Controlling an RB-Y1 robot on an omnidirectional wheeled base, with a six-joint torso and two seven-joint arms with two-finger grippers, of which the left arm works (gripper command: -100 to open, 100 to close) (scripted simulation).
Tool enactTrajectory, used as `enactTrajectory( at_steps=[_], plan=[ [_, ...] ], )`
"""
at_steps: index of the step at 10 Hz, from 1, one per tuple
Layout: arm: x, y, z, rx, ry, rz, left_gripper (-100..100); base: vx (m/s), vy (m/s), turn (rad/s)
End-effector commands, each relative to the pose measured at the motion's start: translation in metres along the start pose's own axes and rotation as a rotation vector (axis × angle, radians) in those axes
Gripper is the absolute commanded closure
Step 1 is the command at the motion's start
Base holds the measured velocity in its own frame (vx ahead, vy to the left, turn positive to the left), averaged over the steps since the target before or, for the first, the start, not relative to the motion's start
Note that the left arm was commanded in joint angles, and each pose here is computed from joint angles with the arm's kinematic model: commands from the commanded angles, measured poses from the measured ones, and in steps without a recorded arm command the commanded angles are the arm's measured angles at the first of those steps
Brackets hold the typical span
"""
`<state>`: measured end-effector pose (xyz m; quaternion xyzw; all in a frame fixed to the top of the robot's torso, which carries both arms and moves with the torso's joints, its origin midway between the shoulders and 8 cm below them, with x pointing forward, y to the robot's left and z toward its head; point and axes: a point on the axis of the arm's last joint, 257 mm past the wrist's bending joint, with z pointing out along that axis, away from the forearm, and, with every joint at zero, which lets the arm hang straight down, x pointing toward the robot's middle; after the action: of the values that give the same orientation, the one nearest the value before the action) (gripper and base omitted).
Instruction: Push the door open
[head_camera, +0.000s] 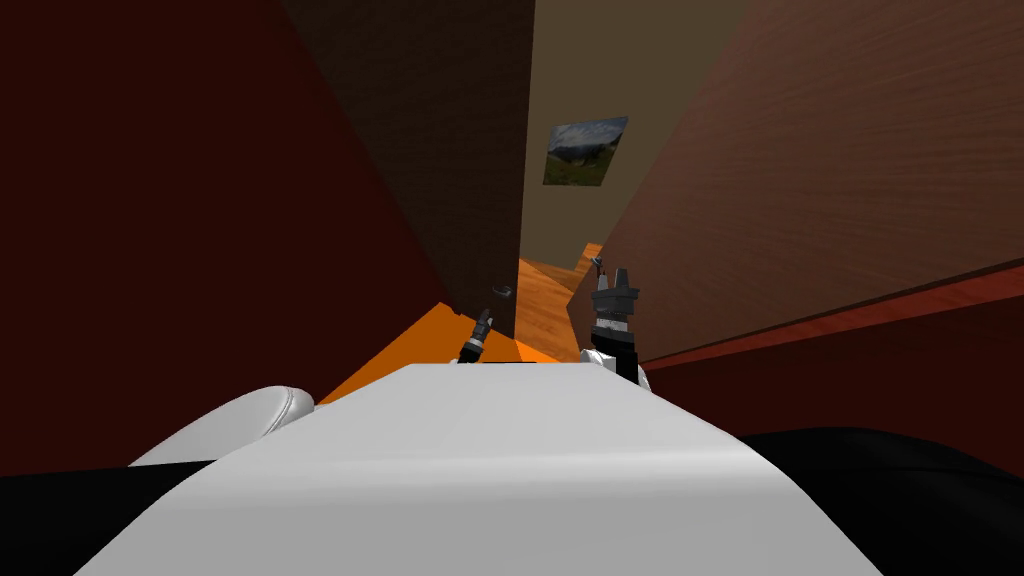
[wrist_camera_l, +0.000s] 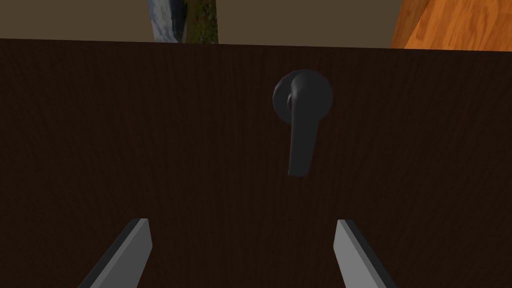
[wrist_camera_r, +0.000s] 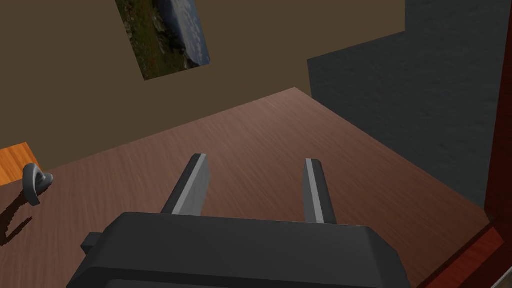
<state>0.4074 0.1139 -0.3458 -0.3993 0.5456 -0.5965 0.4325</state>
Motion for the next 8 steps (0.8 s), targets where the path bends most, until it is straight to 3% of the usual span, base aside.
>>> enactTrajectory(
  at_steps=[1,8],
  plan=[
    [0.005,0.008,-0.0013,-0.015,0.013,0.000,-100,0.073,0.075,-0.084],
    [0.031,0.045,-0.0120,-0.086,0.074,0.001,-100,0.095,0.099,-0.087]
  ],
)
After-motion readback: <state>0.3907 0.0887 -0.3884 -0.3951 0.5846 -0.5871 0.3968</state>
